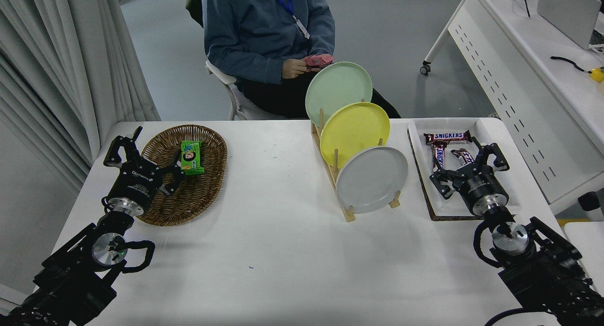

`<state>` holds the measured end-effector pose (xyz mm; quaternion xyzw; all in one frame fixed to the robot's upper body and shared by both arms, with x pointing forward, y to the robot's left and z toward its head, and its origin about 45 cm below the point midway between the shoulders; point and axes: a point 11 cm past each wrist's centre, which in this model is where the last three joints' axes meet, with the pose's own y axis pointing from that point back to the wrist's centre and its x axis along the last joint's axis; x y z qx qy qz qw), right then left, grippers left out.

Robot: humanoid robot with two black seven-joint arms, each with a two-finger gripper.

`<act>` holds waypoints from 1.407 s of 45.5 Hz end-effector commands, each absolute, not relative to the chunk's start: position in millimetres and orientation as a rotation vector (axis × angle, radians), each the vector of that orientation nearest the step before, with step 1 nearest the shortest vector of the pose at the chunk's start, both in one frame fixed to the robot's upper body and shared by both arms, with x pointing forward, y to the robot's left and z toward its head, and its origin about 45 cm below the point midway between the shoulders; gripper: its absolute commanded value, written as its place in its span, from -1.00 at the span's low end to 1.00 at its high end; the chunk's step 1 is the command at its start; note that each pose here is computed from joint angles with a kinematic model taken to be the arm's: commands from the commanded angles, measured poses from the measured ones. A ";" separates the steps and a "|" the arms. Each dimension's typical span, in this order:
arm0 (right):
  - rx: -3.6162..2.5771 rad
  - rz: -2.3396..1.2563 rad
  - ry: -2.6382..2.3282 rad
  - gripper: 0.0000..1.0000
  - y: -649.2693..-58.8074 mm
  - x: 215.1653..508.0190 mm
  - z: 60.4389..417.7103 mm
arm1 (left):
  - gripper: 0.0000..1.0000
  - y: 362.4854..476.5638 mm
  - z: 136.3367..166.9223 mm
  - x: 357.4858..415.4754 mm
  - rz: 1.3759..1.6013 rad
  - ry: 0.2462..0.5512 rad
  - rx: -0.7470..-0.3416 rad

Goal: Place the plate on the table

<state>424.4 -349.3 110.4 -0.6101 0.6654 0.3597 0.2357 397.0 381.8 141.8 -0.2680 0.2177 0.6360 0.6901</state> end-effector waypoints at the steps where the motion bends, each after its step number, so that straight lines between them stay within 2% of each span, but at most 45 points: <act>1: -1.672 0.993 1.823 0.98 -347.1 423.9 109.0 | 1.00 382.0 141.6 396.9 1.423 0.487 -0.599; 16: -1.676 0.986 1.817 0.98 -346.9 425.8 111.7 | 1.00 381.7 142.4 397.4 1.421 0.486 -0.600; 20: -1.677 0.984 1.816 0.98 -346.6 426.8 112.9 | 1.00 382.0 141.6 396.9 1.423 0.487 -0.599; 22: -1.677 0.984 1.816 0.98 -346.6 426.8 112.9 | 1.00 381.3 142.7 397.6 1.419 0.486 -0.601; 26: -1.674 0.987 1.820 0.98 -347.3 425.6 111.3 | 1.00 382.0 141.6 396.9 1.423 0.487 -0.599; 36: -1.699 0.973 1.829 0.98 -349.6 427.4 114.5 | 1.00 382.0 141.6 396.9 1.423 0.487 -0.599; 39: -1.718 0.962 1.832 0.98 -352.0 428.4 117.3 | 1.00 381.4 142.6 397.6 1.421 0.486 -0.600; 41: -1.724 0.951 1.826 0.98 -352.0 431.1 121.4 | 1.00 382.0 141.6 396.9 1.423 0.487 -0.599; 46: -1.731 0.932 1.825 0.98 -355.4 435.5 128.5 | 1.00 381.8 141.7 396.9 1.422 0.487 -0.600; 47: -1.729 0.929 1.829 0.98 -356.7 435.3 128.6 | 1.00 381.3 142.7 397.6 1.419 0.486 -0.601; 48: -1.731 0.927 1.830 0.98 -357.8 435.7 129.6 | 1.00 382.0 141.6 396.9 1.423 0.487 -0.599; 64: -1.831 0.900 1.901 0.98 -371.6 433.1 130.5 | 1.00 381.5 142.1 397.1 1.420 0.487 -0.600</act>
